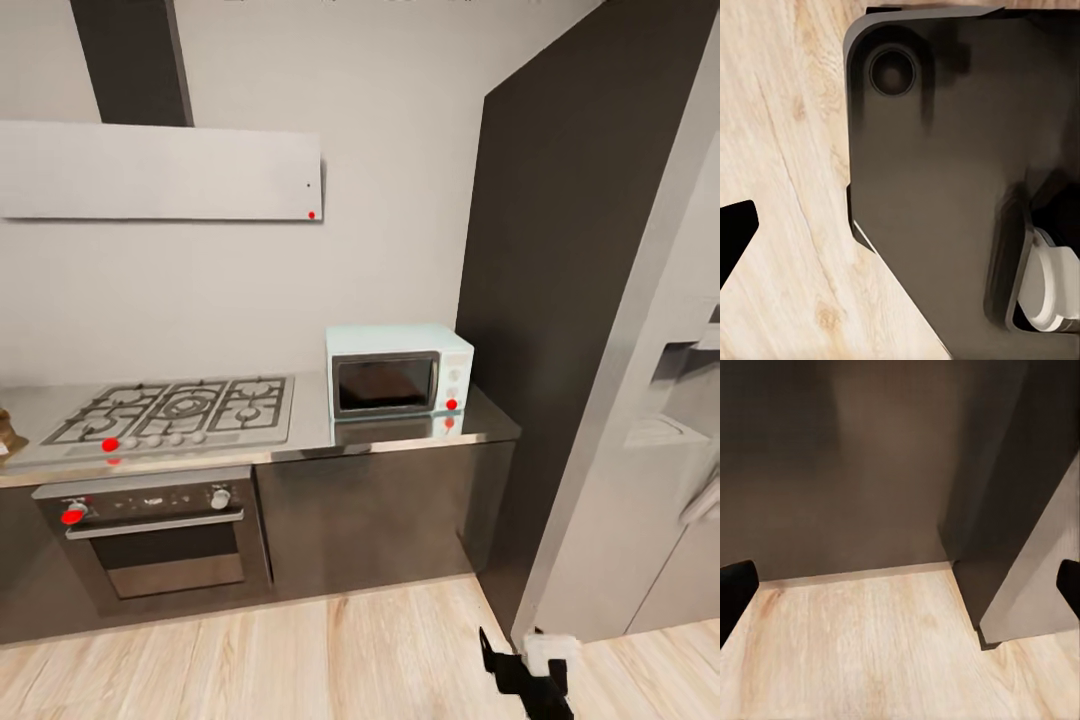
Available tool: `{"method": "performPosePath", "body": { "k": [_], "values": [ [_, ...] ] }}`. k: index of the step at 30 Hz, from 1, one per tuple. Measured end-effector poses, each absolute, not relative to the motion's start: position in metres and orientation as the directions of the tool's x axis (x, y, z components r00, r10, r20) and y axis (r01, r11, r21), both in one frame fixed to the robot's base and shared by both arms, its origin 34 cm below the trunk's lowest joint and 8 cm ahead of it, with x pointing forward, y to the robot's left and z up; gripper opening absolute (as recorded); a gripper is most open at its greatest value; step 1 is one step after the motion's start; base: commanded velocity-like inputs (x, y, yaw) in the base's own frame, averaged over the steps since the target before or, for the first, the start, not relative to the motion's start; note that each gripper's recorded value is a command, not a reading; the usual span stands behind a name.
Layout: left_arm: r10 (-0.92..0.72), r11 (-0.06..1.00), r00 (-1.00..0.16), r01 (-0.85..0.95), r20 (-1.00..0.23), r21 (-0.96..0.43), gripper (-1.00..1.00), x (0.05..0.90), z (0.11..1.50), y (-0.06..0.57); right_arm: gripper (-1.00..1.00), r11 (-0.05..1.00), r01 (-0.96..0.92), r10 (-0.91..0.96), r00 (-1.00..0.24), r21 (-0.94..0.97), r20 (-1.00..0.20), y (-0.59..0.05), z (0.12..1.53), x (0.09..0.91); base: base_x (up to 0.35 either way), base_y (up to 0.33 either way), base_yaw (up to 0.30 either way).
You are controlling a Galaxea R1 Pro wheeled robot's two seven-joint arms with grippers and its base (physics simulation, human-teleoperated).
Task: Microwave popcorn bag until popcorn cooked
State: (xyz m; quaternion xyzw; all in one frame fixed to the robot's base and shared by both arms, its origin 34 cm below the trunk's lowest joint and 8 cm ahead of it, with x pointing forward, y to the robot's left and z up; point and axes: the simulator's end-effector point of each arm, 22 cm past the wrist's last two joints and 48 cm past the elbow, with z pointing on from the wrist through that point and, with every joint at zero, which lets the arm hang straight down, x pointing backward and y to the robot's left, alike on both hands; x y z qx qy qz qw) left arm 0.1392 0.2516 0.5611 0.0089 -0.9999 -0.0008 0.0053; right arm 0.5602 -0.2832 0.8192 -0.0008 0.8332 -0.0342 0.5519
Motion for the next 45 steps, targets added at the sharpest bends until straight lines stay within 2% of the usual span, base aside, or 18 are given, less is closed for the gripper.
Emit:
{"method": "performPosePath", "body": {
  "k": [4,12,24,45],
  "values": [
    [-0.023,1.0,-1.0,-0.023,0.009,0.001,1.0,0.138,0.566,0.251,1.0,0.998,0.04,-0.041,-0.197,-0.05,-0.98,-0.28,0.913,0.596,0.0,0.0,0.0],
    [-0.036,0.999,-0.999,-0.036,0.006,-0.001,1.0,0.137,0.574,0.25,1.0,0.998,0.047,-0.04,0.006,-0.039,-0.999,-0.279,1.02,0.658,0.0,0.0,0.0],
    [-0.04,0.999,-0.999,-0.04,-0.004,0.002,1.0,0.136,0.586,0.252,1.0,0.999,0.025,-0.041,0.051,-0.04,-0.998,-0.271,1.045,0.659,0.0,0.0,0.02],
    [-0.041,0.999,-0.999,-0.041,-0.001,-0.002,1.0,0.128,0.604,0.248,1.0,0.999,0.034,-0.04,0.051,-0.039,-0.998,-0.275,1.063,0.652,0.0,0.0,0.203]
  ]
}}
